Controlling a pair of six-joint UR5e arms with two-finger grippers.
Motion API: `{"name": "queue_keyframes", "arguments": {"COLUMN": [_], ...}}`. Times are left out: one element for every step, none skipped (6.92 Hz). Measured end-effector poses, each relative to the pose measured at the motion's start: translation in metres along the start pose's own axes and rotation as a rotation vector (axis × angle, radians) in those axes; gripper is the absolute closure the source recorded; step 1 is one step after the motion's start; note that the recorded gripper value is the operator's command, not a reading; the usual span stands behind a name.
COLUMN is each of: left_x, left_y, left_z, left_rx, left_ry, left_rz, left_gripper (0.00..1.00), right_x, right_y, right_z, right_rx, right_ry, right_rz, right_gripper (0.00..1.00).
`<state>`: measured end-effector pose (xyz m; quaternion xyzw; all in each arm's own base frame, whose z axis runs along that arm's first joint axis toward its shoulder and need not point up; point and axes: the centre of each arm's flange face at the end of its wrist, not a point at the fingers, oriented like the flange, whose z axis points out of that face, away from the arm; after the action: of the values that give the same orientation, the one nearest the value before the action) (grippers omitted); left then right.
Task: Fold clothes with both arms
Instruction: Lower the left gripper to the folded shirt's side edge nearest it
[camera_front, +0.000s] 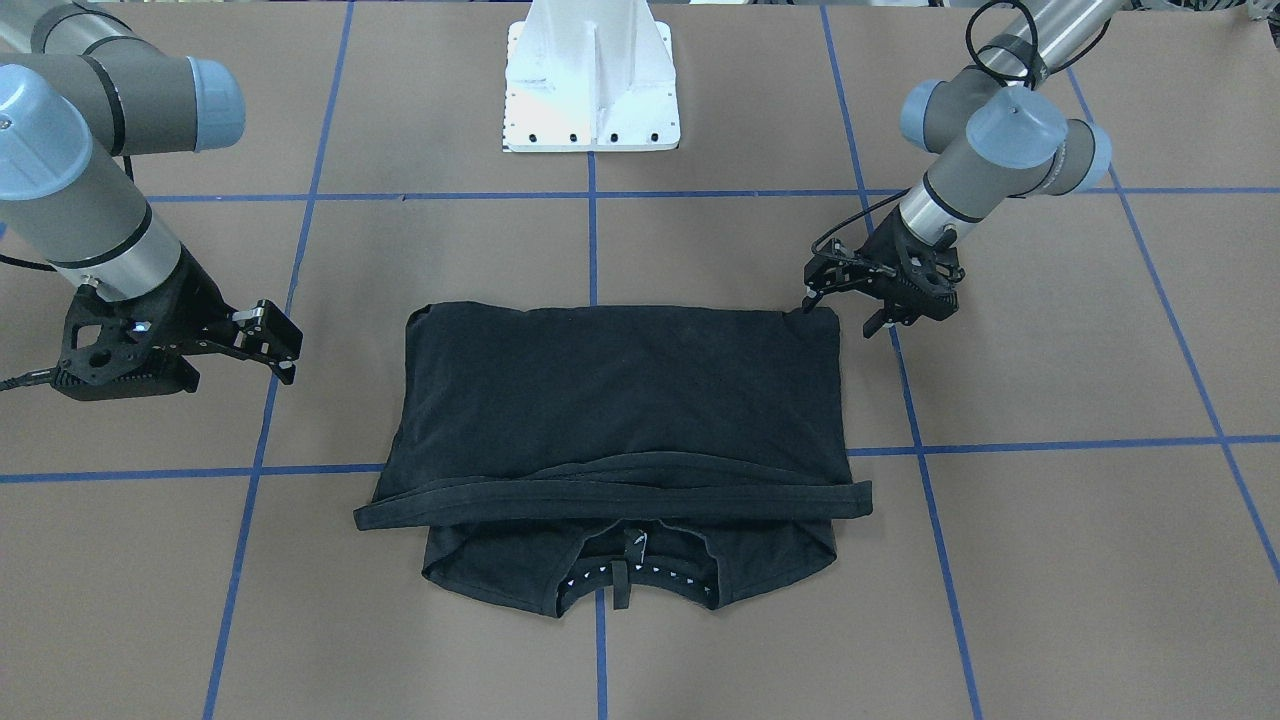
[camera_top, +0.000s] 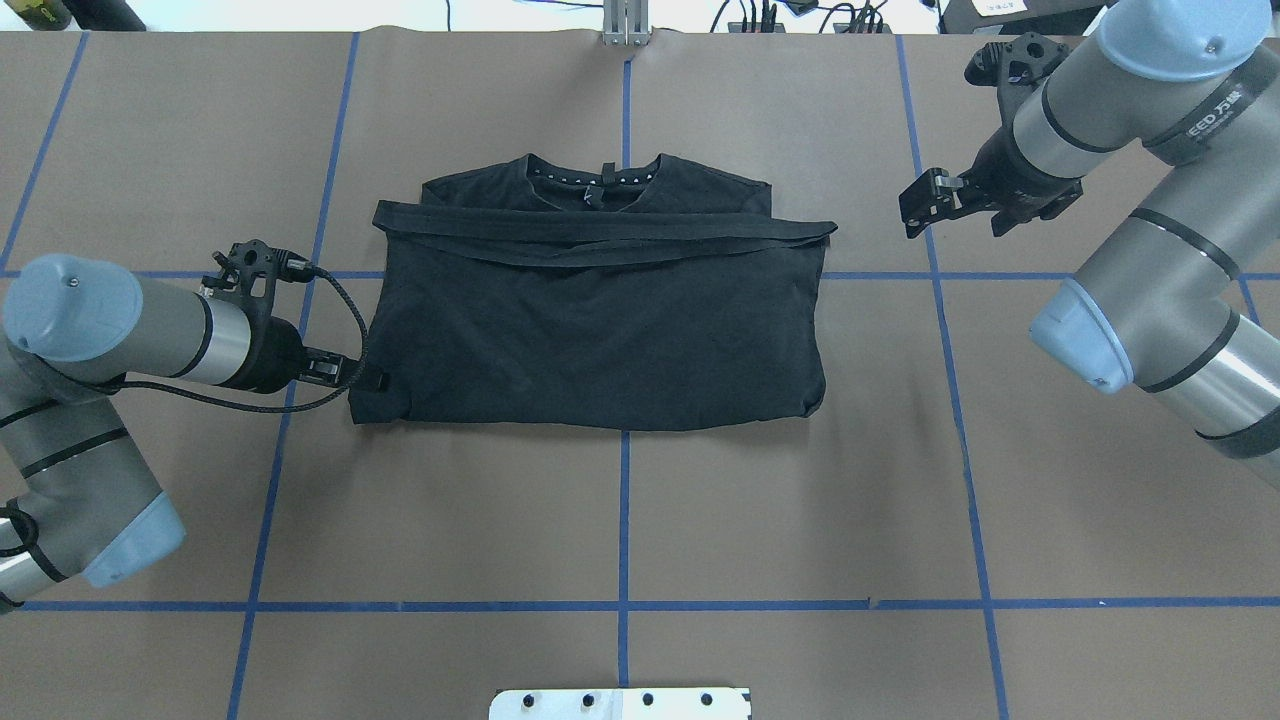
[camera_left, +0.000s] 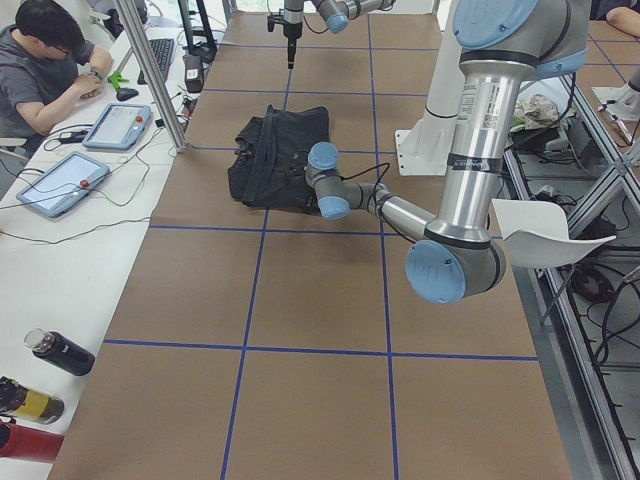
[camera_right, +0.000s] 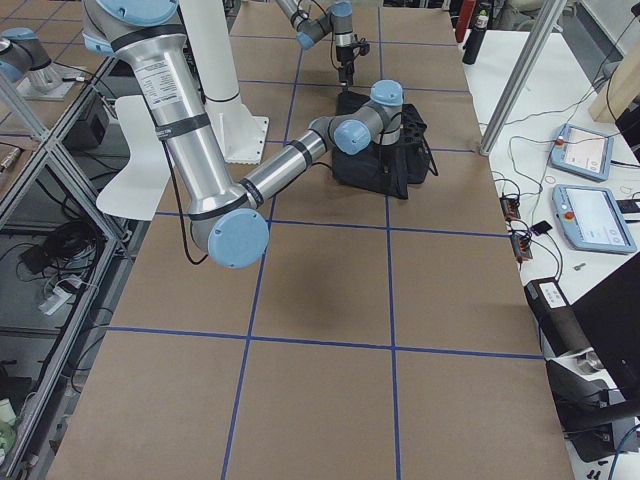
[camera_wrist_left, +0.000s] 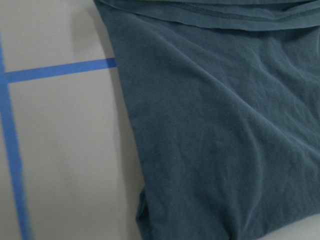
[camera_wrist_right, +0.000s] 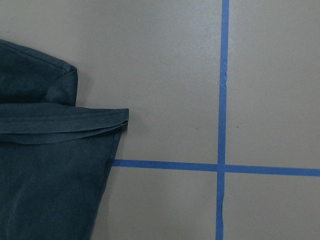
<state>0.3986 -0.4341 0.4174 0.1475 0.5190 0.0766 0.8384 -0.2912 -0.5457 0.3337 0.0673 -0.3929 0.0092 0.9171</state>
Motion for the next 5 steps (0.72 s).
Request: {"name": "queue_keyframes", "arguments": {"left_x": [0.0, 0.0, -0.001, -0.002, -0.002], "left_y": [0.0, 0.003, 0.008, 0.014, 0.017], "left_z": [0.004, 0.009, 0.014, 0.019, 0.021], "left_rx": [-0.004, -0.013, -0.026, -0.038, -0.046], "left_ry": [-0.002, -0.005, -0.009, -0.012, -0.013], "left_rz": [-0.002, -0.003, -0.003, -0.004, -0.005], "left_gripper": [0.21, 0.21, 0.22, 0.32, 0.51], "right_x": [0.0, -0.001, -0.002, -0.002, -0.002], "right_y": [0.0, 0.0, 0.0, 0.0, -0.001], "right_z": [0.0, -0.001, -0.001, -0.002, -0.002], "right_rx": [0.001, 0.001, 0.002, 0.003, 0.003], "right_ry": [-0.001, -0.001, -0.002, -0.003, -0.003], "right_rz": [-0.001, -0.001, -0.002, -0.002, -0.003], "right_gripper": [0.0, 0.0, 0.0, 0.0, 0.0]}}
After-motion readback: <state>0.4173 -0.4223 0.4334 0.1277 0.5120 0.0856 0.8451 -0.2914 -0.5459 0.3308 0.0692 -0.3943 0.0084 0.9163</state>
